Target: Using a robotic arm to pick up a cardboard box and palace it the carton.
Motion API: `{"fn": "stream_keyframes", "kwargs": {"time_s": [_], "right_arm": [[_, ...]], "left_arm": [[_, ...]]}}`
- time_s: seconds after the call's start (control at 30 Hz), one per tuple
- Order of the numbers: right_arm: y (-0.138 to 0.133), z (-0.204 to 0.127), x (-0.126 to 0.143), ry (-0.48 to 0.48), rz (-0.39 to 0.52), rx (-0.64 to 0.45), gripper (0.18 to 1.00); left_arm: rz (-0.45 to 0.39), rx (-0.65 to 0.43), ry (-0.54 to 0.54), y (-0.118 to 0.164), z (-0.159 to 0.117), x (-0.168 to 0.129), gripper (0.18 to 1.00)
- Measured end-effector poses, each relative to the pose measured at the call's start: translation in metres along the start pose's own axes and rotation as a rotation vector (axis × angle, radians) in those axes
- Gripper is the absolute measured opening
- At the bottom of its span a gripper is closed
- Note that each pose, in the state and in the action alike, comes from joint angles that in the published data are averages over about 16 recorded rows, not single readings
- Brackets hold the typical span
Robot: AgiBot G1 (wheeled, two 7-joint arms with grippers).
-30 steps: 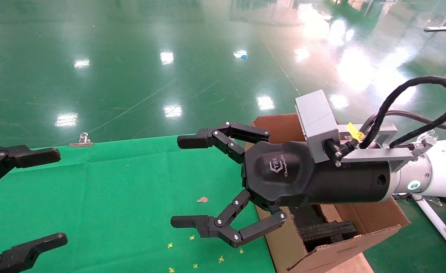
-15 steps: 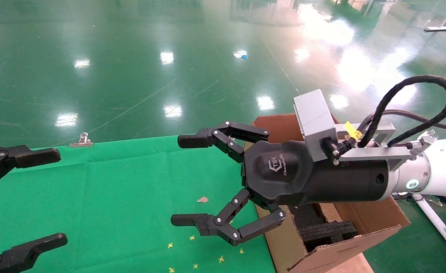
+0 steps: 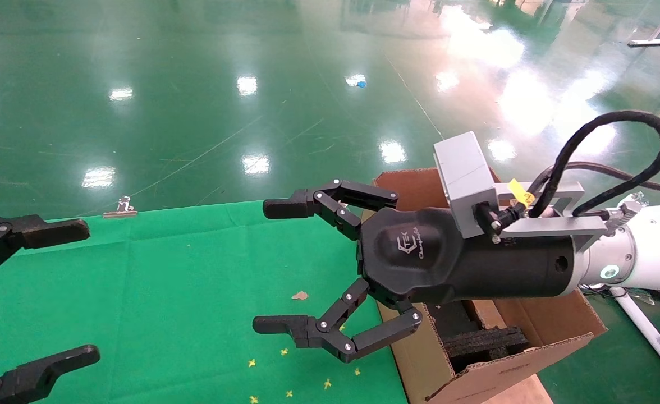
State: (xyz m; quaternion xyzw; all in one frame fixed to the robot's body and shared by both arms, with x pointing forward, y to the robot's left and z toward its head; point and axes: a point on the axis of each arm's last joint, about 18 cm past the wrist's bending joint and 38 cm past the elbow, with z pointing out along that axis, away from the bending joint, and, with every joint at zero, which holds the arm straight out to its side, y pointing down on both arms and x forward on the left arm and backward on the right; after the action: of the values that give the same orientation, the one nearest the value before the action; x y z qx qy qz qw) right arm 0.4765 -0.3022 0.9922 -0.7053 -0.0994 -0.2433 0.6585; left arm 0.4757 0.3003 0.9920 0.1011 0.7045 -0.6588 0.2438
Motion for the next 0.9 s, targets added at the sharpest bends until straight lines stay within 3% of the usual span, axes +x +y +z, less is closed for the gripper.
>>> {"fn": "stream_keyframes", "kwargs": {"time_s": [0.9], "right_arm": [[0.0002,0.0,0.0003,0.001,0.0,-0.001,1.0]], "left_arm": [[0.0,0.0,0.0,0.0,0.0,0.0,1.001]]}}
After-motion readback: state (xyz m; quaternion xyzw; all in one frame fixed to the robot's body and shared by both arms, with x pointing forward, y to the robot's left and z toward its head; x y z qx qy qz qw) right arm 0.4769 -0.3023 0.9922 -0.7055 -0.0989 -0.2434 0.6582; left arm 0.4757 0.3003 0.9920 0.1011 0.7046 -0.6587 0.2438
